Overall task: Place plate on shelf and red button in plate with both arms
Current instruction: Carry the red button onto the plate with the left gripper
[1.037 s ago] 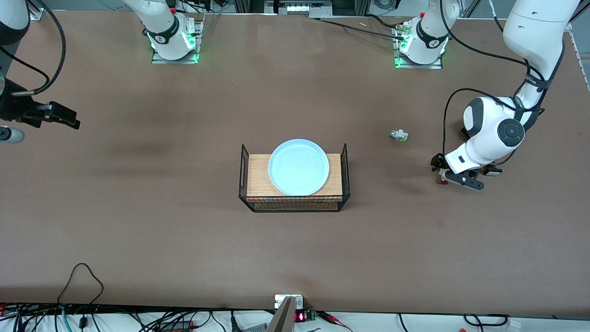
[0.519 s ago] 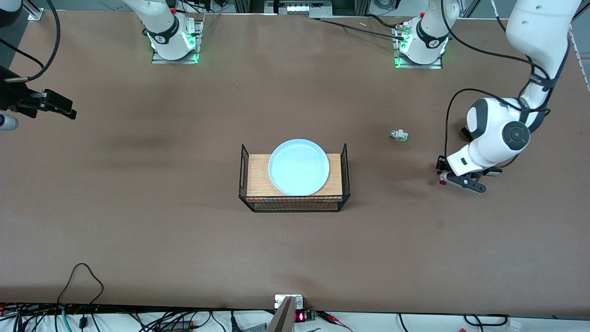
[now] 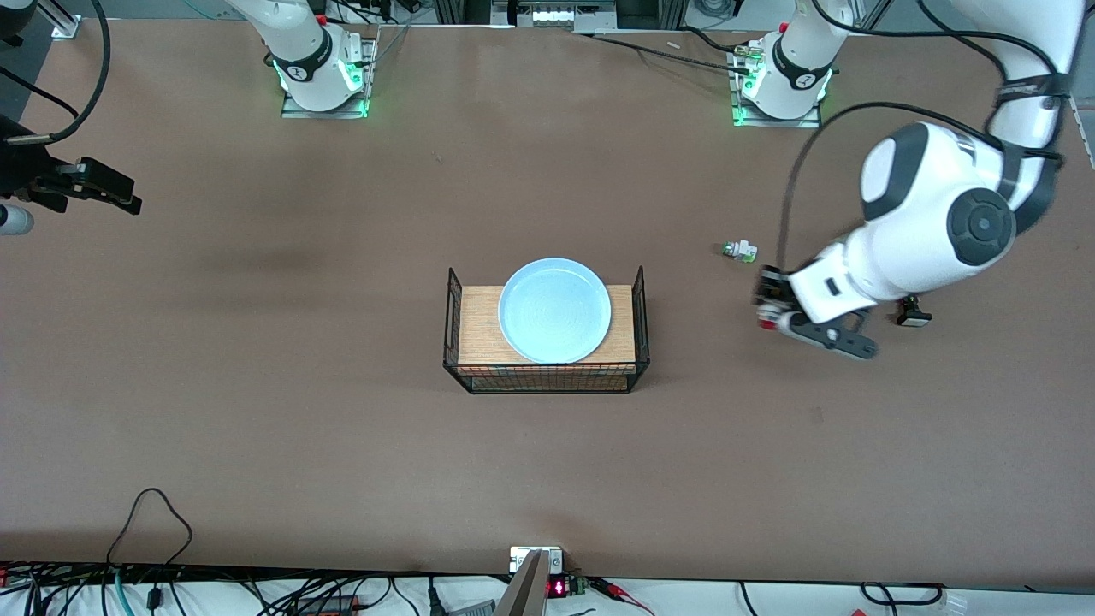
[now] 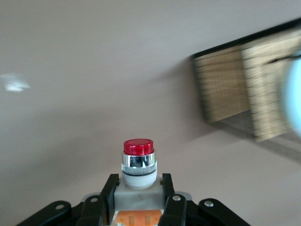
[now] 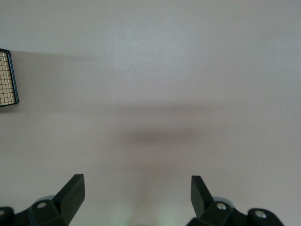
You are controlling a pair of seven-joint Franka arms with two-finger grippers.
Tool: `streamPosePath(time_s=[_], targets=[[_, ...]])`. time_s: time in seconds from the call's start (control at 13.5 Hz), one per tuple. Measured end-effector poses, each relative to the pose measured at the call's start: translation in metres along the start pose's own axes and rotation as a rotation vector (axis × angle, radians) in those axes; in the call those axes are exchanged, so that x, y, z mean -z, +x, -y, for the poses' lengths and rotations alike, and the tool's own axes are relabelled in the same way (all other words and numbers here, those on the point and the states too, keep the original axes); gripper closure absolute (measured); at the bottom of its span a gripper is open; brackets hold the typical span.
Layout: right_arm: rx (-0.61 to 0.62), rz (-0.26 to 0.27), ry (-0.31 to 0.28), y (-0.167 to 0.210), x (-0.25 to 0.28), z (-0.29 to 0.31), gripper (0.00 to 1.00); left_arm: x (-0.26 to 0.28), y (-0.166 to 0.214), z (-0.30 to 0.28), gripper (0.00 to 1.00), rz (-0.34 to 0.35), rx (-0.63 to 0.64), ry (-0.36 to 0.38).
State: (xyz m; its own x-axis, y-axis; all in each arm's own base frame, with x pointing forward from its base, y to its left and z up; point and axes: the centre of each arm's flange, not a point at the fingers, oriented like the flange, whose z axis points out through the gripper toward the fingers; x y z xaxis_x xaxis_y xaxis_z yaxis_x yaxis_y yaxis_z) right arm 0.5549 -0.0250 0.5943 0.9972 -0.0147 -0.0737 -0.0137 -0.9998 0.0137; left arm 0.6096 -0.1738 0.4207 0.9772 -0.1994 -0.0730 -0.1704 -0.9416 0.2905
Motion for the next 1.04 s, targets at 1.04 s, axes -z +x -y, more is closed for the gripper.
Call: streamPosePath(time_s=[1.04], targets=[[0.005,-0.013,0.003,-0.018,0.010,0.004,0.00,-0.109,0.051,-0.235,0.59,-0.163,0.291,-0.121]])
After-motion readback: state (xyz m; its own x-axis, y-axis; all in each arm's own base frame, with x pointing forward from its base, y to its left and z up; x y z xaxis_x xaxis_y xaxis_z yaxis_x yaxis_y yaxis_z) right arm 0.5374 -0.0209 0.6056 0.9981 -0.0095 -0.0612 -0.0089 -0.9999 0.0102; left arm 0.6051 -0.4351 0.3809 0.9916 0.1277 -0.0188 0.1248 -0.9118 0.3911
